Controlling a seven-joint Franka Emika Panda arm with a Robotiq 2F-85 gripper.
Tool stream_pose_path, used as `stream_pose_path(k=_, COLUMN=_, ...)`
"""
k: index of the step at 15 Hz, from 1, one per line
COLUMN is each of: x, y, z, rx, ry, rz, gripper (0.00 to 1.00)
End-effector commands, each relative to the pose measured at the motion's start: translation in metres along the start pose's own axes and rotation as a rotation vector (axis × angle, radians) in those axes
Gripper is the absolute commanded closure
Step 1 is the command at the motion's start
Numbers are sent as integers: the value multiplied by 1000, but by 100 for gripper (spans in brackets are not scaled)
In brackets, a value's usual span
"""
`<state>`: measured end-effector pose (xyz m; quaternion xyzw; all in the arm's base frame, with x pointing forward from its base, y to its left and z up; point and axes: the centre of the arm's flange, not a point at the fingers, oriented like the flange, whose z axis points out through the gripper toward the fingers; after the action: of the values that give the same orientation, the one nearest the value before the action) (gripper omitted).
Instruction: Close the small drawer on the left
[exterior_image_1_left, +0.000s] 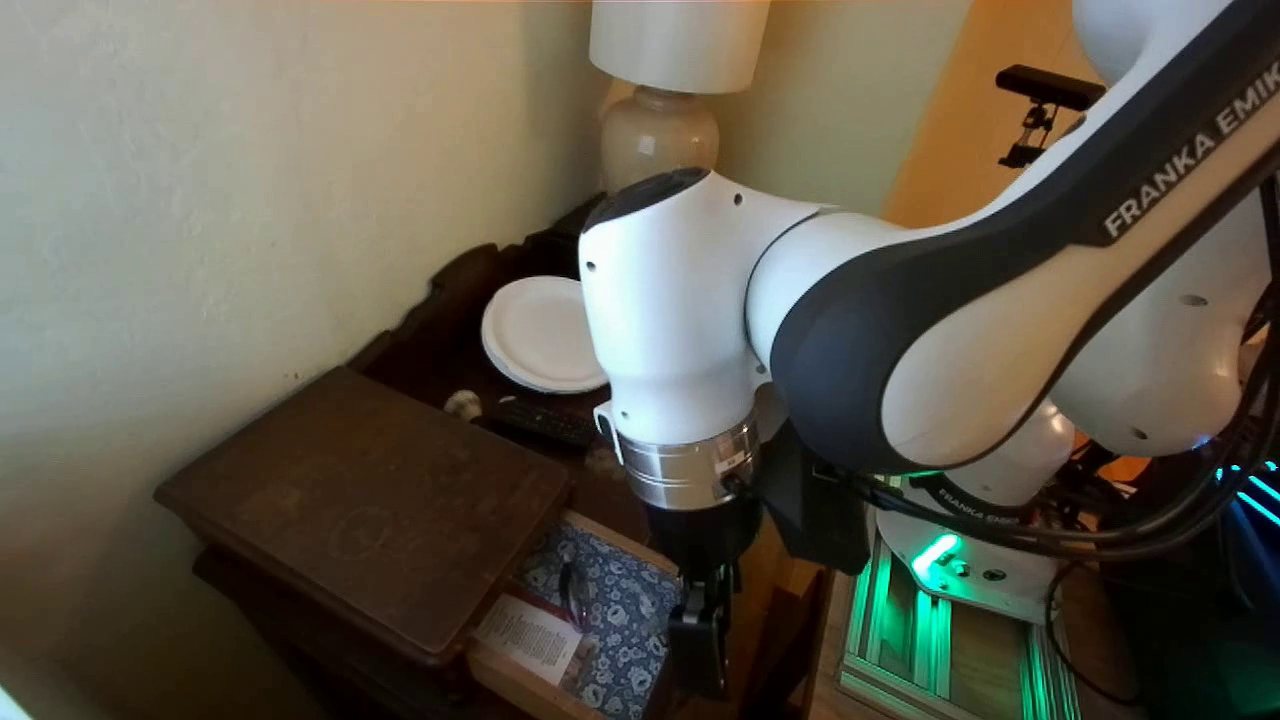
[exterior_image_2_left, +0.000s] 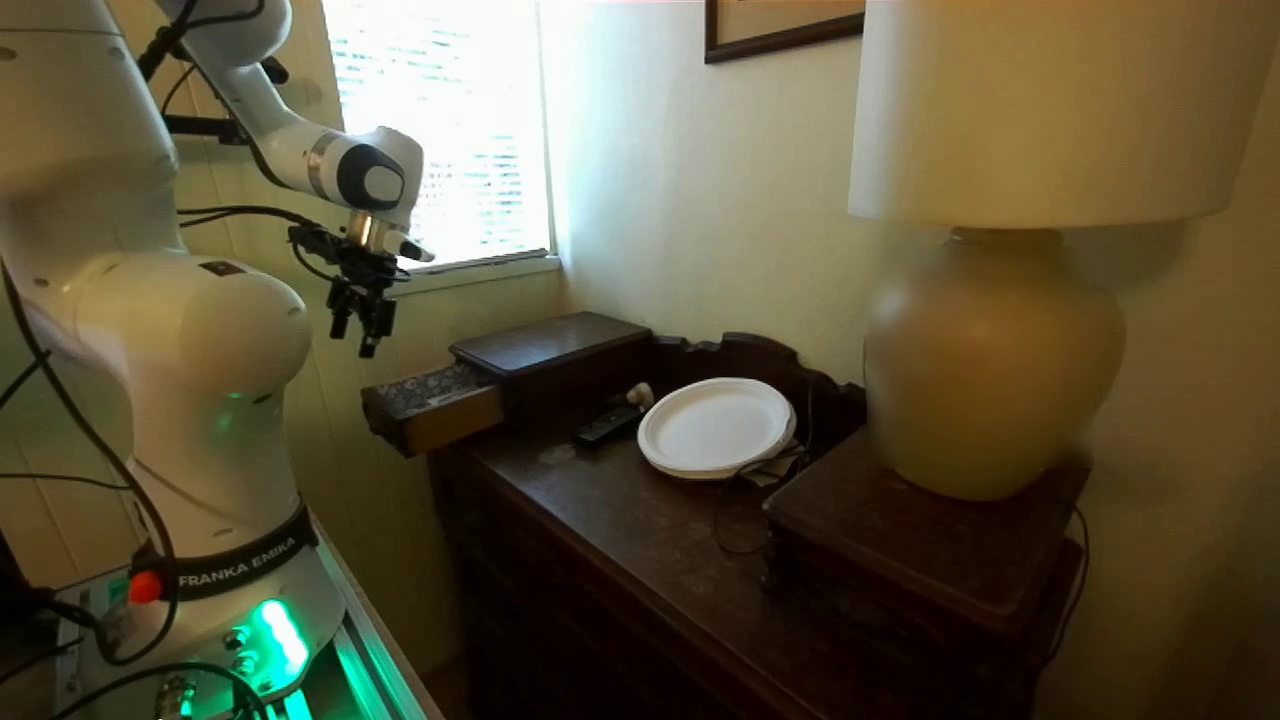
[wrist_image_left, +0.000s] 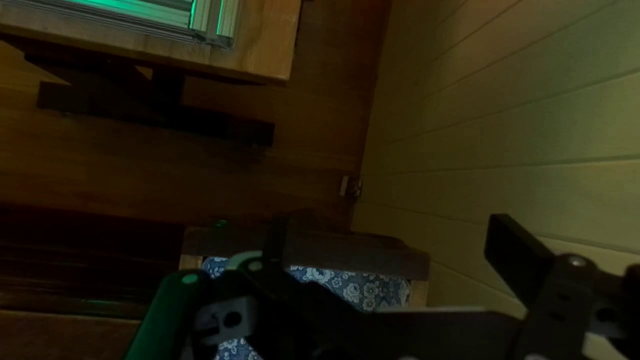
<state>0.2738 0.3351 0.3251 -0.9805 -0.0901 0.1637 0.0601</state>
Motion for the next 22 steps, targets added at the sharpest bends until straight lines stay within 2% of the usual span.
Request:
stream_pose_path(k=1, x=0, y=1, z=1, rx=-1, ry=-2, rz=1, gripper=0)
stream_pose_path(k=5, x=5, y=-4, z=5, rx=-27, ry=-9, rz=10, gripper=0)
stream_pose_path(k=8, x=0, y=-9, z=20, rx=-83, ry=-60, rz=21, gripper=0)
stream_pose_path(k=11, x=-7, y=-15, z=37, rx=-84, ry=-99, rz=30, gripper=0)
stream_pose_path(k=12, x=-9, y=-17, z=44, rx=-87, ry=-104, rz=36, gripper=19)
stream_pose_path(k=17, x=-16, y=-21, z=67, rx=-98, ry=-129, rz=75, gripper=56)
stream_pose_path(k=22, x=-14, y=-24, z=84, rx=-113, ry=-62, rz=113, gripper=91)
